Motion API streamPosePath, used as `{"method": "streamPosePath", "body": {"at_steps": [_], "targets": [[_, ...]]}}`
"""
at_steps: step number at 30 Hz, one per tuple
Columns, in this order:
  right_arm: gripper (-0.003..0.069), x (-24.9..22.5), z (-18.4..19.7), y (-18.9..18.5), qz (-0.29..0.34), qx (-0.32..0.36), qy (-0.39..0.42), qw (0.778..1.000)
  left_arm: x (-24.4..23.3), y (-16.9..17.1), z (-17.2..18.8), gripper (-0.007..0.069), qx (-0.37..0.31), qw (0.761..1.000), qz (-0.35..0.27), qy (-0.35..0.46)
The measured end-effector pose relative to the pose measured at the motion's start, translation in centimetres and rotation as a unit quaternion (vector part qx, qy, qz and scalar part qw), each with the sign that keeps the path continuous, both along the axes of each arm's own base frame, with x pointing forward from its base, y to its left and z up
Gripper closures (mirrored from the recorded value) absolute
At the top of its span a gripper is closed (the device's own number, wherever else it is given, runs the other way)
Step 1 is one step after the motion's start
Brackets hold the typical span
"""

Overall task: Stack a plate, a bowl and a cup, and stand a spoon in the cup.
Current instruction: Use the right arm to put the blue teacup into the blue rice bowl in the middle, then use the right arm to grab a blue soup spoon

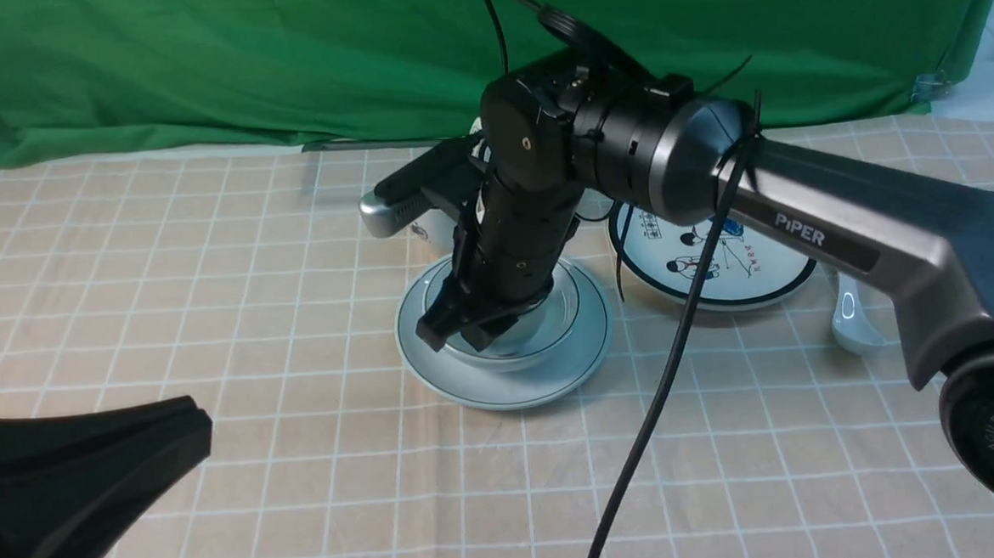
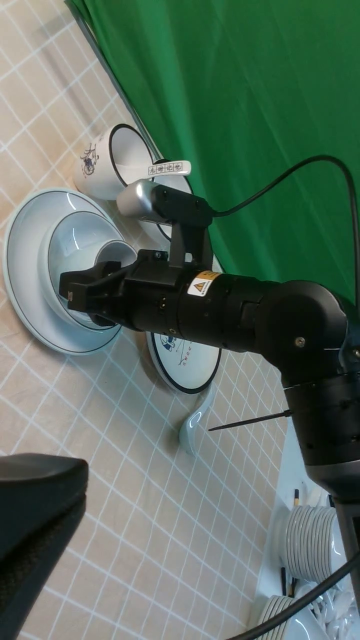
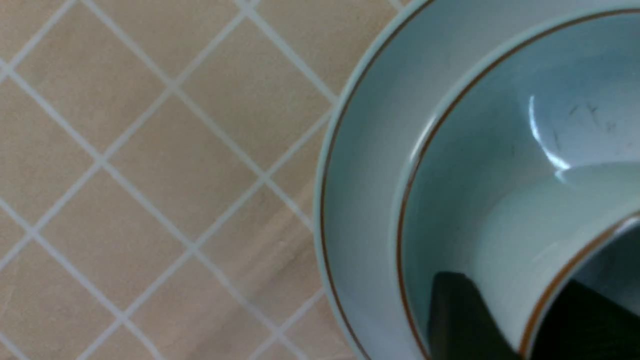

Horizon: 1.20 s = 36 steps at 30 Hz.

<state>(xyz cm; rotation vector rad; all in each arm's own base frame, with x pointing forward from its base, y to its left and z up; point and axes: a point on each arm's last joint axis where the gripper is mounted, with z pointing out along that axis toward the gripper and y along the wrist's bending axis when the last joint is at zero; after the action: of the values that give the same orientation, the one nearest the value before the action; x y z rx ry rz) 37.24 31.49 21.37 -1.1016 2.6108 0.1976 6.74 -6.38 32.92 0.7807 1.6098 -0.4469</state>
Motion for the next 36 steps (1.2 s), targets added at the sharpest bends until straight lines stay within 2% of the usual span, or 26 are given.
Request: {"method": "streamPosePath", "body": {"at_steps": [4, 6, 8, 11, 13, 14, 15, 17, 21, 22, 24, 26, 27, 30, 36], "targets": [[0.0241, 0.1, 1.3, 0.1, 0.001, 0.003, -0.005, 1.000, 0.0, 0.0, 0.0, 0.0624, 0.001, 1.000, 0.000, 0.002], [0.0193, 0.1, 2.9, 0.1, 0.002, 0.008, -0.012, 1.000, 0.0, 0.0, -0.1, 0.0624, 0.003, 1.000, -0.001, 0.003], [0.0184, -0.1, 4.8, -0.1, 0.003, 0.014, -0.020, 1.000, 0.0, 0.0, -0.1, 0.0624, 0.004, 1.000, -0.001, 0.004], [0.0220, -1.1, 10.3, -1.7, 0.001, 0.007, -0.062, 0.998, 0.0, 0.0, -0.1, 0.0624, 0.004, 1.000, -0.001, 0.005], [0.0302, -1.6, 13.8, -3.6, -0.022, -0.014, -0.123, 0.992, 0.0, 0.0, -0.1, 0.0624, 0.004, 1.000, -0.001, 0.005], [0.0340, -1.7, 15.0, -4.7, -0.040, -0.022, -0.144, 0.988, 0.0, 0.0, -0.1, 0.0624, 0.004, 1.000, -0.001, 0.005], [0.0347, -1.6, 14.9, -4.8, -0.044, -0.026, -0.145, 0.988, 0.0, 0.0, -0.1, 0.0624, 0.004, 1.000, -0.001, 0.005], [0.0410, -1.6, 16.0, -8.8, -0.104, -0.043, -0.148, 0.983, 0.0, 0.0, -0.1, 0.0624, 0.004, 1.000, -0.001, 0.005], [0.0396, -1.0, 13.3, -14.4, -0.195, -0.078, -0.091, 0.974, 0.0, 0.0, -0.1, 0.0624, 0.005, 1.000, -0.001, 0.006], [0.0369, -0.4, 10.4, -17.9, -0.245, -0.101, -0.048, 0.963, 0.0, 0.0, -0.2, 0.0624, 0.006, 1.000, -0.002, 0.007], [0.0345, 0.0, 7.7, -20.0, -0.279, -0.107, -0.016, 0.954, 0.0, 0.0, -0.2, 0.0624, 0.007, 1.000, -0.002, 0.007], [0.0299, 1.2, 3.5, -23.2, -0.333, -0.066, 0.021, 0.940, -0.1, 0.0, -0.2, 0.0624, 0.007, 1.000, -0.002, 0.008], [0.0297, 1.3, 3.4, -23.1, -0.334, -0.061, 0.020, 0.940, -0.1, 0.0, -0.2, 0.0624, 0.007, 1.000, -0.002, 0.008], [0.0274, 3.4, 0.1, -26.2, -0.393, -0.005, 0.027, 0.919, -0.1, 0.0, -0.2, 0.0624, 0.007, 1.000, -0.002, 0.008], [0.0269, 5.3, -2.3, -29.0, -0.431, 0.021, 0.006, 0.902, -0.1, 0.0, -0.2, 0.0624, 0.007, 1.000, -0.002, 0.008]]}}
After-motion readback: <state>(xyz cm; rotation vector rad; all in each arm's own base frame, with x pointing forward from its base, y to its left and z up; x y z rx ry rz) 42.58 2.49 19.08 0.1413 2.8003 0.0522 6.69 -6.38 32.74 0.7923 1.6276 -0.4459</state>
